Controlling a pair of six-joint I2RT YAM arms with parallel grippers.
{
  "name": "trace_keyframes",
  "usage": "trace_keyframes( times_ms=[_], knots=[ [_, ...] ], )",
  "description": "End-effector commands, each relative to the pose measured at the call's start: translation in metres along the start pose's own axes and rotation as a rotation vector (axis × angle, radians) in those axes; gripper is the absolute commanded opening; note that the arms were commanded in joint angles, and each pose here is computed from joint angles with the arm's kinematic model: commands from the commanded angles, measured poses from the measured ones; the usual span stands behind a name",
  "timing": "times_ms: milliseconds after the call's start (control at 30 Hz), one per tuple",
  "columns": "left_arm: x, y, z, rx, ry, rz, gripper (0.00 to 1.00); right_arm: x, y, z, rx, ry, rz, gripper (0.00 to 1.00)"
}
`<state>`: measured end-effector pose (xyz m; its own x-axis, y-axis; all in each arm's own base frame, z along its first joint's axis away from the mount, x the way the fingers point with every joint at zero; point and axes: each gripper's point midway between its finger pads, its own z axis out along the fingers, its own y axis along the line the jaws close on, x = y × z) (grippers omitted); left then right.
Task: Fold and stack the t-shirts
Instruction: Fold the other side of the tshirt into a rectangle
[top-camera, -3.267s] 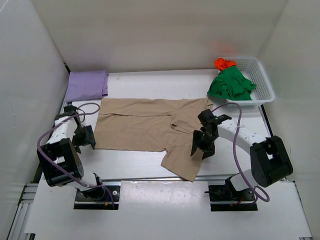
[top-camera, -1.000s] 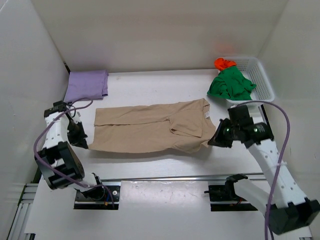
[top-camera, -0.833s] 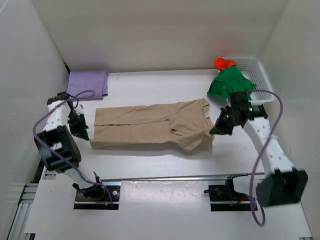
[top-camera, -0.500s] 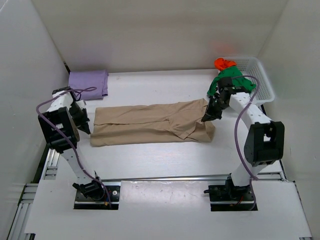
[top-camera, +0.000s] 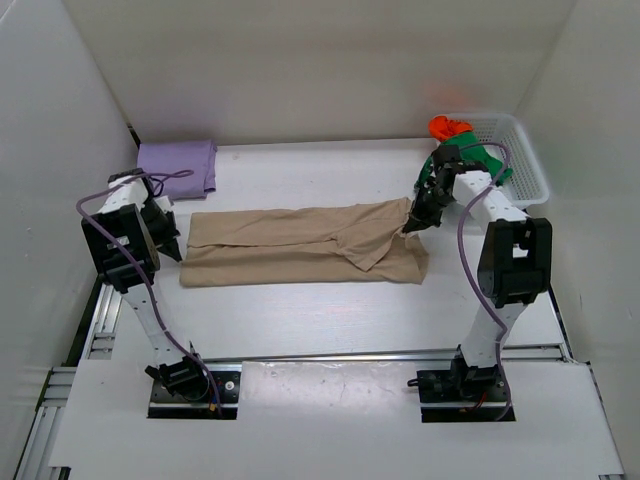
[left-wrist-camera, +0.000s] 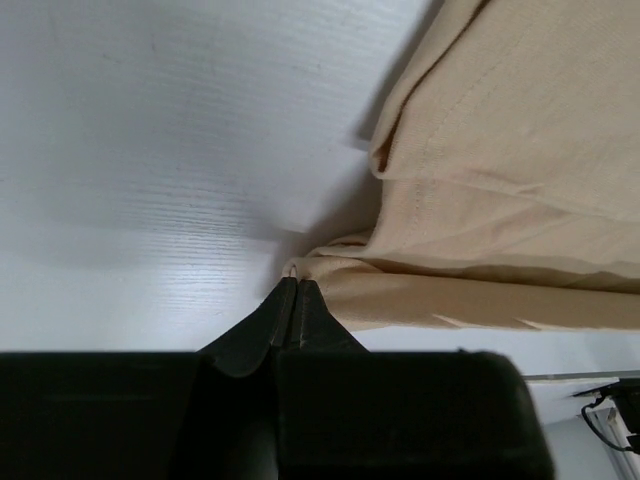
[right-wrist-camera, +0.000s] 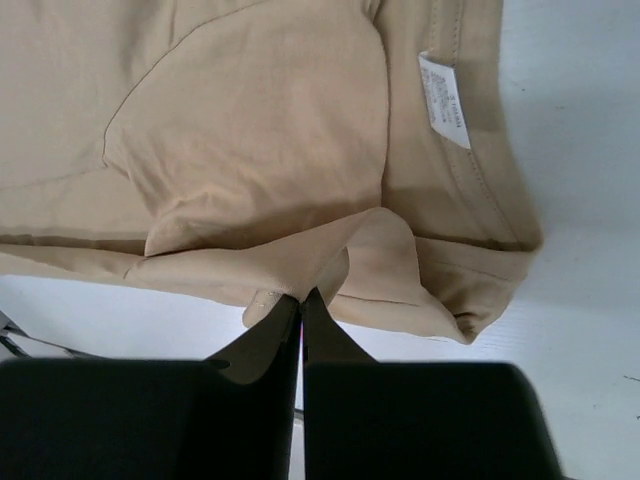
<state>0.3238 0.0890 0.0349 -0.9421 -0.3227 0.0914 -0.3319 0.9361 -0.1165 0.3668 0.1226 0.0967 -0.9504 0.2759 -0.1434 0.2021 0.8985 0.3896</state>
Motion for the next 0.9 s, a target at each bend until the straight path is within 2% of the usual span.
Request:
trace_keyframes(
  times_ms=[0,233,333,467,667,733,767,800,867],
  knots=[
    [-0.024,-0.012,-0.016,0.029,-0.099,0.027,0.11,-0.02,-0.005,-0.008,0.011,-0.054,-0.002,0.0],
    [-0.016,-0.024,-0.048,0.052,-0.141,0.045,0.11,-0.005,-0.019,-0.012,0.043,-0.041,0.005,0.0],
    [-0.017,-0.037,-0.051,0.022,-0.155,0.096,0.11,-0.006,-0.024,-0.015,0.055,-0.05,0.015,0.0],
    [-0.027,-0.038,-0.031,-0.014,-0.113,0.112,0.11,-0.019,-0.023,-0.005,0.055,-0.05,0.015,0.0],
    [-0.056,-0.028,-0.022,-0.075,-0.163,0.112,0.14,-0.033,-0.018,0.003,0.043,-0.055,0.012,0.01],
    [-0.061,-0.027,-0.016,-0.084,-0.156,0.111,0.15,-0.035,-0.021,0.01,0.057,-0.048,0.016,0.13],
    [-0.065,-0.027,-0.02,-0.083,-0.17,0.112,0.23,-0.039,-0.02,0.011,0.056,-0.052,0.015,0.17],
    [-0.065,-0.023,-0.015,-0.105,-0.159,0.109,0.32,-0.045,-0.02,0.011,0.064,-0.063,0.013,0.26],
    [-0.066,-0.016,-0.016,-0.122,-0.16,0.099,0.4,-0.051,-0.017,0.01,0.058,-0.077,0.008,0.36]
  ],
)
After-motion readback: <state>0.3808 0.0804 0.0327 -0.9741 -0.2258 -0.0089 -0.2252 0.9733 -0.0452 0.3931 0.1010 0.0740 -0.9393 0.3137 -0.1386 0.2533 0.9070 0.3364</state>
